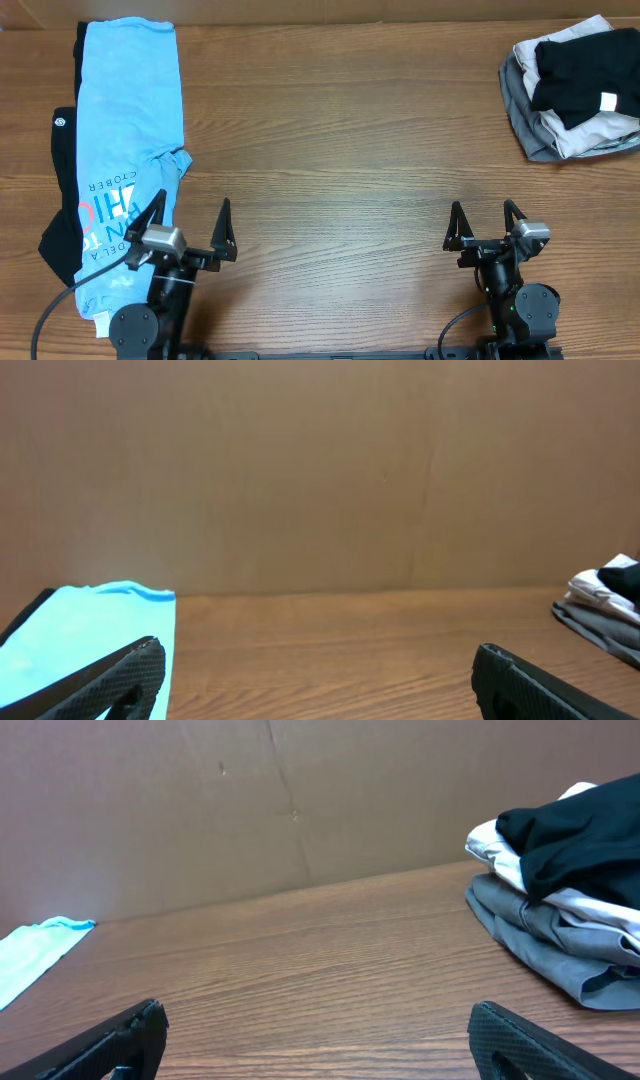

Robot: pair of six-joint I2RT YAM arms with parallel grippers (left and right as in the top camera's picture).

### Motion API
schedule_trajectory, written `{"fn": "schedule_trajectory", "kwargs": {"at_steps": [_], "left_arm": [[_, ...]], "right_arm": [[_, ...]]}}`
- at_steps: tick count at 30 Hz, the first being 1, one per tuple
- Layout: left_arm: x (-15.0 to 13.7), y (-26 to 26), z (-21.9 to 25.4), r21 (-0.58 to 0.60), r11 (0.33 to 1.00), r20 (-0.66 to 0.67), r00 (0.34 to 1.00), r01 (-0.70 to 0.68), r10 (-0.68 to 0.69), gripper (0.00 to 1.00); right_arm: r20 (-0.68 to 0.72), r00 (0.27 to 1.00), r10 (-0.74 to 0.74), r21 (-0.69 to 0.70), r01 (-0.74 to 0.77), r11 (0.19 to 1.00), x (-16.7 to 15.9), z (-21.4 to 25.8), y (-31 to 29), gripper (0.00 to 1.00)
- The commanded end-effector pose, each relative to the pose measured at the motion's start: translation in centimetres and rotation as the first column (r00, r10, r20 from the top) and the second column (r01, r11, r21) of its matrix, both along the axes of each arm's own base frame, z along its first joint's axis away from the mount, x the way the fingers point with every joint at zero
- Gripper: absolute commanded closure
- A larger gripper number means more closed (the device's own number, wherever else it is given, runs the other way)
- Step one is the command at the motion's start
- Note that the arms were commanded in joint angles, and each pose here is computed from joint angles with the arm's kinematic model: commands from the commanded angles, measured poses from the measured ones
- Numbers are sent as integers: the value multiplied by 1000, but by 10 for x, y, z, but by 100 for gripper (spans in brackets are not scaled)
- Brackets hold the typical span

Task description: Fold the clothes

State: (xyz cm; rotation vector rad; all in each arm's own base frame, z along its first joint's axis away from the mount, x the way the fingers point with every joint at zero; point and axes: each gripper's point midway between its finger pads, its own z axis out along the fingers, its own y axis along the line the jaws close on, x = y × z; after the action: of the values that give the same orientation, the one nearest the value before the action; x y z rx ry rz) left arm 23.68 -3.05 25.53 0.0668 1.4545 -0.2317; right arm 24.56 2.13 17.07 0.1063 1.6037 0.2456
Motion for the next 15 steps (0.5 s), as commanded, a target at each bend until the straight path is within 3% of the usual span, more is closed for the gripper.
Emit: {"fn": "schedule_trajectory", "kwargs": {"at_steps": [1, 15], "left_arm": [[-2, 0, -10, 8, 1000, 19, 1000, -5, 5, 0], [7, 1, -69, 7, 1000, -73, 997, -8, 9, 0]], "right_arm": [[7, 1000, 0, 4, 0, 1000, 0, -1, 0, 0], [7, 1000, 0, 4, 0, 1000, 0, -1, 0, 0]]}}
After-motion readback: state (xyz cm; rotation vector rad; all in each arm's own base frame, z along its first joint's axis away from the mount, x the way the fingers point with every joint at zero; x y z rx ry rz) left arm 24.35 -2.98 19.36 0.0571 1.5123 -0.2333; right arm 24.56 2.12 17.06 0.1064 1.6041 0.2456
